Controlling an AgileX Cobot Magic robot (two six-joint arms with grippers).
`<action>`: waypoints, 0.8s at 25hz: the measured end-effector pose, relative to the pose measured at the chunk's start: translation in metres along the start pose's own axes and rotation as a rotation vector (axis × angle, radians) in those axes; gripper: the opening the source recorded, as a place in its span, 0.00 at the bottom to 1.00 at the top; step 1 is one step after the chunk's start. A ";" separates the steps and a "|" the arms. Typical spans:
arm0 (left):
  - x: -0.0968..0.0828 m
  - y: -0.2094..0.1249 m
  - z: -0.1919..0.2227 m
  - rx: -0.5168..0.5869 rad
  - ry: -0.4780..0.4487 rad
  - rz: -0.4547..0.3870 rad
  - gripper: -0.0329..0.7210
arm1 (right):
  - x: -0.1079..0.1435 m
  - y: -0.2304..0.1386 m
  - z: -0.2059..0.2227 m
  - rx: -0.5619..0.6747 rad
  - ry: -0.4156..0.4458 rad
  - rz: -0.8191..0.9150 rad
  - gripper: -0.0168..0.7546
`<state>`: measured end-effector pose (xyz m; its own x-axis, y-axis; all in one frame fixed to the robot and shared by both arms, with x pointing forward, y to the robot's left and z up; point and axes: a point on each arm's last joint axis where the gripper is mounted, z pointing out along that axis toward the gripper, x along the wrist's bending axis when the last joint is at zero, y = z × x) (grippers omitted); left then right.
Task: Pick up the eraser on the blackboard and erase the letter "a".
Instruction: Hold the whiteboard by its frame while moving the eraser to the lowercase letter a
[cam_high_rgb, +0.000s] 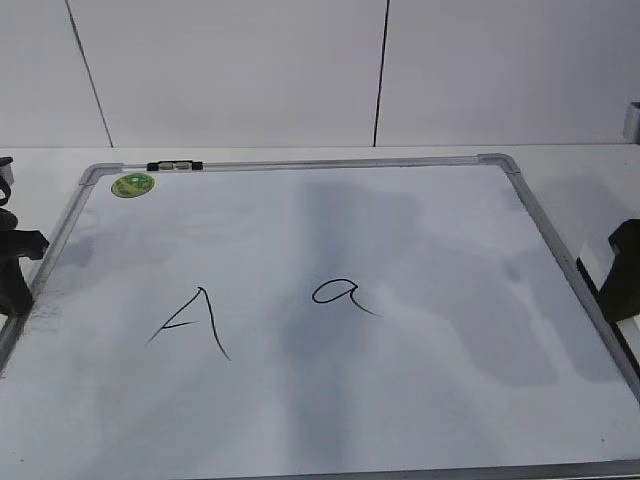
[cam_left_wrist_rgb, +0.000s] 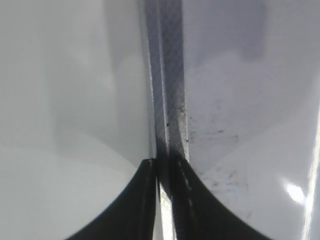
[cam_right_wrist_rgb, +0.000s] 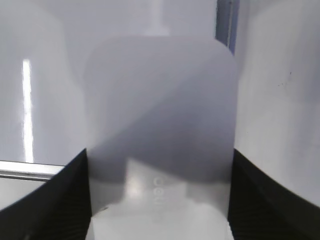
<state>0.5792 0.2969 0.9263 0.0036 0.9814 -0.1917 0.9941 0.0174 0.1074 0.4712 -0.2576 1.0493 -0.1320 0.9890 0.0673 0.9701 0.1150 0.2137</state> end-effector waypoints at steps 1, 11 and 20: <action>0.000 0.000 0.000 0.000 -0.002 -0.002 0.11 | 0.000 0.000 0.000 0.000 0.000 0.000 0.71; 0.000 0.000 0.000 0.002 -0.002 -0.009 0.08 | 0.000 0.005 -0.003 -0.015 0.000 -0.021 0.71; 0.000 0.000 0.000 0.004 -0.003 -0.010 0.08 | 0.044 0.061 0.026 0.036 0.016 -0.173 0.71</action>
<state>0.5791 0.2966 0.9266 -0.0060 0.9807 -0.1955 0.9944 0.0264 0.1021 0.5299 -0.2044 1.0397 -0.3010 0.9524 0.0483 0.9391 0.2873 0.1885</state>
